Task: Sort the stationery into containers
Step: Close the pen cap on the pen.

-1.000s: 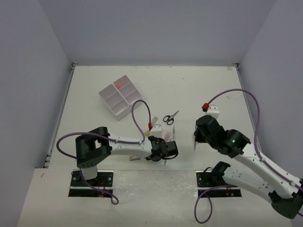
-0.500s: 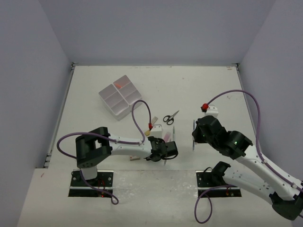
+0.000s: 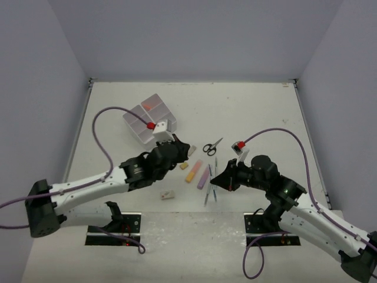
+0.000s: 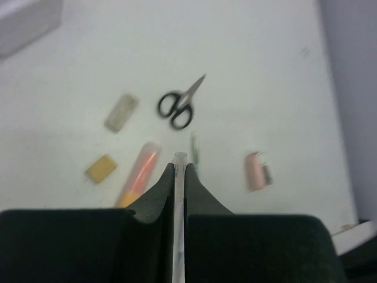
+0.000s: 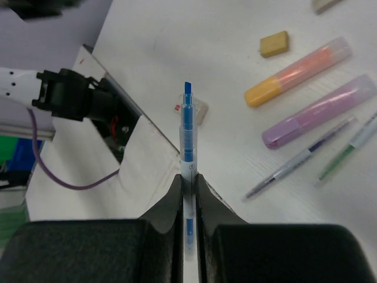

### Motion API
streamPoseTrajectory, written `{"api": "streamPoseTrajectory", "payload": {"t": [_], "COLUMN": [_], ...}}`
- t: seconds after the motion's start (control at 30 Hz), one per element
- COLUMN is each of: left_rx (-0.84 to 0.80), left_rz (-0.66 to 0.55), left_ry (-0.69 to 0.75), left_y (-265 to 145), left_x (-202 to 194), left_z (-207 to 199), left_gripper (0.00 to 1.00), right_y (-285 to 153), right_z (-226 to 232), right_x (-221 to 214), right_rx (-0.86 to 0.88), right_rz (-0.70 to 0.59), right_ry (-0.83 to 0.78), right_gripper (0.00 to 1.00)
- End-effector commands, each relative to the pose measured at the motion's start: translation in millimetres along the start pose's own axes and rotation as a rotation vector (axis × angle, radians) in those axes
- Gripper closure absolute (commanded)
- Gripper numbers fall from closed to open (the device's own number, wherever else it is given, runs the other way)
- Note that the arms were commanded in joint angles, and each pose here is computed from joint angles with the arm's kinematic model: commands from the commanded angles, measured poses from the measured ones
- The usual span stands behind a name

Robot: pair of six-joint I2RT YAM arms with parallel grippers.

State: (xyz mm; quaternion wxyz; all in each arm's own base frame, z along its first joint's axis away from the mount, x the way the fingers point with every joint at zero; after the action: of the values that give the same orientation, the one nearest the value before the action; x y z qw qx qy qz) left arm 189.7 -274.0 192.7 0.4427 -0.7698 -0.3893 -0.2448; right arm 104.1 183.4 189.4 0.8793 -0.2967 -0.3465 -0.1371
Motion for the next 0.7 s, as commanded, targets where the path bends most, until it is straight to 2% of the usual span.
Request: {"api": "streamPoseTrajectory", "payload": {"t": [0.0, 0.17, 0.3, 0.67], "left_rx": [-0.477, -0.675, -0.806, -0.859], "left_rz": [-0.258, -0.291, -0.288, -0.271], "left_ry": [-0.171, -0.244, -0.261, -0.242], "left_y": [-46, -69, -82, -92], "left_x": [70, 73, 70, 71], "left_z": [-42, -45, -50, -54], "left_gripper": [1.00, 1.00, 1.00, 1.00], "right_y": [-5, -11, -3, 3], "right_z": [57, 77, 83, 85], "right_x": [26, 42, 48, 54], "right_rx": [0.388, 0.497, 0.515, 0.506], "right_rz": [-0.087, -0.143, -0.121, -0.112], "right_ry": [-0.056, -0.092, -0.085, -0.080], "right_gripper": [1.00, 1.00, 1.00, 1.00]}}
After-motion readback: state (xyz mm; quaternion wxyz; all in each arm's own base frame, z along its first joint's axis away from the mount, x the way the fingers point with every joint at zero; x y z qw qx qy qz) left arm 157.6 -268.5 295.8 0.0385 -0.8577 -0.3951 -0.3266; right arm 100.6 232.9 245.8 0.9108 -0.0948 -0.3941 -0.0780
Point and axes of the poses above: each gripper's point midway between its finger pads, its own y axis out along the fingers, its own z axis along the line the jaws close on, x = y × z, the point moved 5 cm from there along -y, back along the fingers, and after that the axes turned 4 degrees about -y, right-handed, at the moved point
